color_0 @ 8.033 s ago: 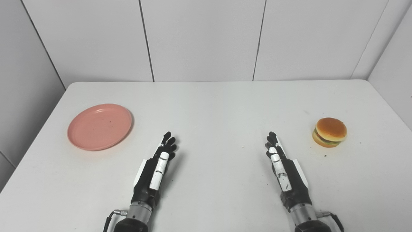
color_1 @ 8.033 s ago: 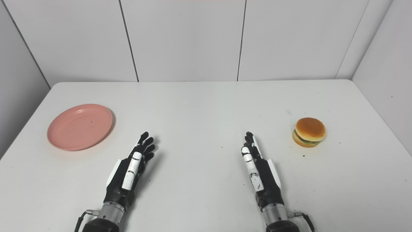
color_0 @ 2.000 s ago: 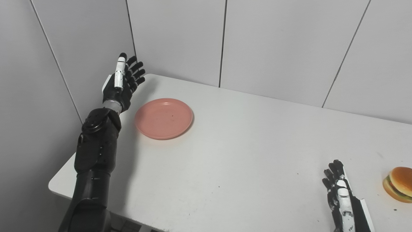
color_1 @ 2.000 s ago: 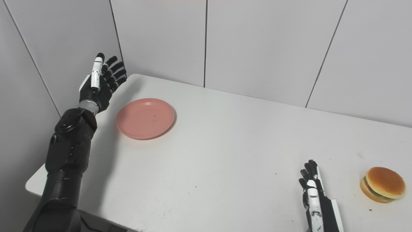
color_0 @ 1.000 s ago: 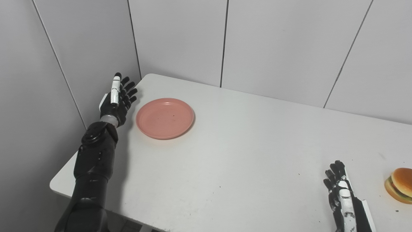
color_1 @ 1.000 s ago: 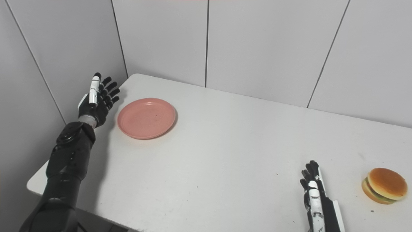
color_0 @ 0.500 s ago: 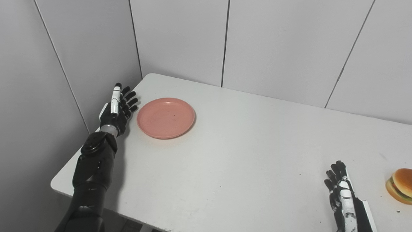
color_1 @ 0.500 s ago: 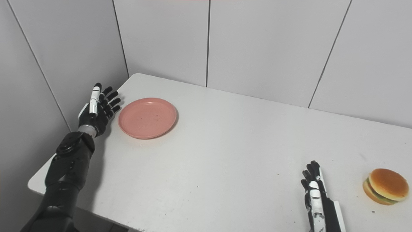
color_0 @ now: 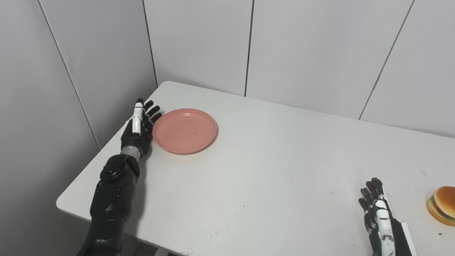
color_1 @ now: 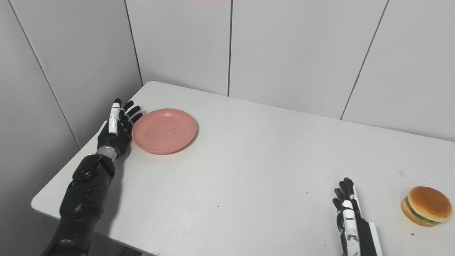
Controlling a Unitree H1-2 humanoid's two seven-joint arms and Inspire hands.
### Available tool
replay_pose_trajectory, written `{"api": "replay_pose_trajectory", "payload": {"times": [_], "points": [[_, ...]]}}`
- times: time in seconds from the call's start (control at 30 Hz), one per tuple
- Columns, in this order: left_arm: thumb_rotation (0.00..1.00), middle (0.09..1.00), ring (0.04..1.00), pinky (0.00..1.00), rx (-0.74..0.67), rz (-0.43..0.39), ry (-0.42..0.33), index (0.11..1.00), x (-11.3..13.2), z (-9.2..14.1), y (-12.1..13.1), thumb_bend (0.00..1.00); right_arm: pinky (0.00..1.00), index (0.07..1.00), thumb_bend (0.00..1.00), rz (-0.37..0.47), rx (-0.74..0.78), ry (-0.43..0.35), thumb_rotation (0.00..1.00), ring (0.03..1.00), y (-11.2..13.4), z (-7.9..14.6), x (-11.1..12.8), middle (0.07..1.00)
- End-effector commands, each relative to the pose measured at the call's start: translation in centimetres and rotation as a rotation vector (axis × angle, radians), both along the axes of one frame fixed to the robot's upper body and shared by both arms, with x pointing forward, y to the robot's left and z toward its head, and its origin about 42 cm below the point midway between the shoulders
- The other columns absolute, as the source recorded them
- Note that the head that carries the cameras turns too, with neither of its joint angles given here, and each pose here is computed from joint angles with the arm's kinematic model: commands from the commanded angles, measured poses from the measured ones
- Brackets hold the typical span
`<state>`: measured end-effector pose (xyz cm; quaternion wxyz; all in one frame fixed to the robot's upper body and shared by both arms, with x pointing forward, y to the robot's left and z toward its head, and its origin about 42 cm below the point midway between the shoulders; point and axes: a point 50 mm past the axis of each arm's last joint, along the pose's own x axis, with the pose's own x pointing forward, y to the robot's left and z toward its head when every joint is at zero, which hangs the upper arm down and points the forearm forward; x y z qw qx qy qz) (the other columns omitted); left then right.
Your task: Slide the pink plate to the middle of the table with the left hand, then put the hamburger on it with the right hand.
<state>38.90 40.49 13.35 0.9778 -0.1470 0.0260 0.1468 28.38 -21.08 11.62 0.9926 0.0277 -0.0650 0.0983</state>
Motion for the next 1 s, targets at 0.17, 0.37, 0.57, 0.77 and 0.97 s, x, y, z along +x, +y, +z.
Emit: {"api": "replay_pose_trajectory", "payload": {"times": [0.17, 0.37, 0.57, 0.77, 0.97], "points": [[1.0, 0.893, 0.893, 0.91, 0.005, -0.061, -0.021, 0.887, 1.3, 1.1, -2.4, 0.51, 1.0, 1.0, 0.12, -0.022, -0.01, 0.068, 1.0, 1.0, -0.8, -1.5, -0.6, 1.0], [1.0, 0.882, 0.889, 0.92, -0.028, -0.094, -0.021, 0.88, 1.9, 0.8, -4.2, 0.51, 1.0, 1.0, 0.12, -0.021, -0.026, 0.056, 1.0, 1.0, -0.6, -1.4, -0.7, 1.0], [1.0, 0.882, 0.888, 0.92, -0.068, -0.113, -0.016, 0.875, 2.3, 0.6, -5.7, 0.49, 1.0, 1.0, 0.12, -0.017, -0.023, 0.058, 1.0, 1.0, -0.4, -1.3, -0.6, 1.0], [1.0, 0.884, 0.884, 0.91, -0.074, -0.148, -0.027, 0.88, 2.5, 0.3, -7.3, 0.5, 1.0, 1.0, 0.15, -0.017, -0.031, 0.051, 1.0, 1.0, -0.3, -1.4, -0.6, 1.0], [1.0, 0.888, 0.89, 0.91, -0.095, -0.192, -0.023, 0.882, 2.4, -0.2, -9.0, 0.5, 1.0, 1.0, 0.16, -0.017, -0.022, 0.067, 1.0, 1.0, -0.1, -1.3, -0.6, 1.0]]}}
